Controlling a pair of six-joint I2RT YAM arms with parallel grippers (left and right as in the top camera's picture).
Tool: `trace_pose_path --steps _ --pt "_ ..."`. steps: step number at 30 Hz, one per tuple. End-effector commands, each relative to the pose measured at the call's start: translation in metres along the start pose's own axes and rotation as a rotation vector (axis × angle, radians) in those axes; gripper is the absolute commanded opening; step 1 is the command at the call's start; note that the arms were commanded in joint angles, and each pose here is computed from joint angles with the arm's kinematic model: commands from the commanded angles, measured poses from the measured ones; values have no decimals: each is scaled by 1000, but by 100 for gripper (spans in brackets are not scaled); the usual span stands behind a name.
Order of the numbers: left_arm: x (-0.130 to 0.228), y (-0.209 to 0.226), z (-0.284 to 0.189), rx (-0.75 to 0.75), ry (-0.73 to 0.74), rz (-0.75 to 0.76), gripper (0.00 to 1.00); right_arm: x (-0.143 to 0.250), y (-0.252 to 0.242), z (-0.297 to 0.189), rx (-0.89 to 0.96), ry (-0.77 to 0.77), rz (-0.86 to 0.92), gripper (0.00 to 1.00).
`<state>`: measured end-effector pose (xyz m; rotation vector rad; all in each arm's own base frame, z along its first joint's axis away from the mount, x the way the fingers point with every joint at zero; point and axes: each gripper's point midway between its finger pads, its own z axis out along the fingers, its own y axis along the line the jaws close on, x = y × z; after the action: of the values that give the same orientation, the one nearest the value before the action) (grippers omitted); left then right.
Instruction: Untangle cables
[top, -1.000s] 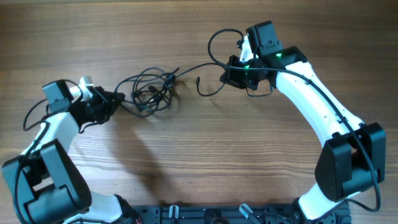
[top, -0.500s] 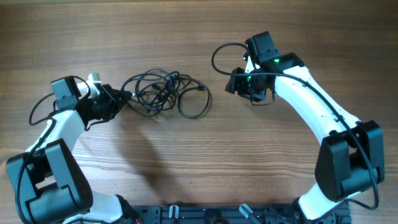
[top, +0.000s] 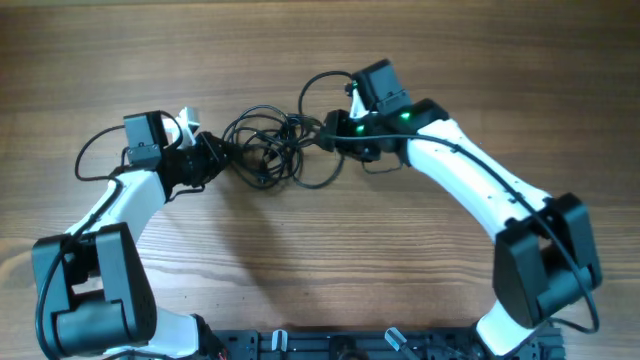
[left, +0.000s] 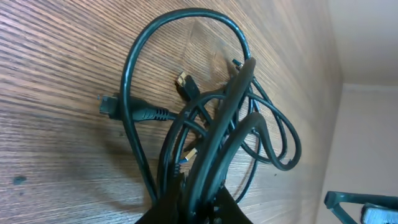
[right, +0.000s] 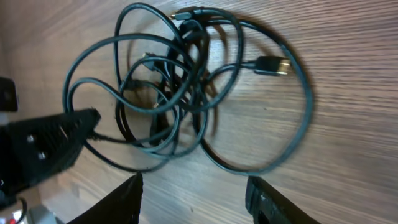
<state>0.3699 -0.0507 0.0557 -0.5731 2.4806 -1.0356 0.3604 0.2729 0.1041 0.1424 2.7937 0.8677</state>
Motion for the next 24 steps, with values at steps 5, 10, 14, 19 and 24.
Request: trace_pose_path --steps 5,10,14,19,24 --pt "-6 -1 -2 -16 -32 18 15 25 -7 62 58 64 26 52" --pt "-7 -2 -2 -15 -34 20 15 12 5 83 -2 5 -16 52" --pt "-7 -2 -2 -15 -34 20 15 -4 -2 89 31 -79 52 52" --pt "-7 -2 -2 -14 -34 20 15 -10 -12 105 44 -110 160 51" --pt "-8 -2 -2 -13 -37 23 15 -23 -4 106 -4 -147 106 4"
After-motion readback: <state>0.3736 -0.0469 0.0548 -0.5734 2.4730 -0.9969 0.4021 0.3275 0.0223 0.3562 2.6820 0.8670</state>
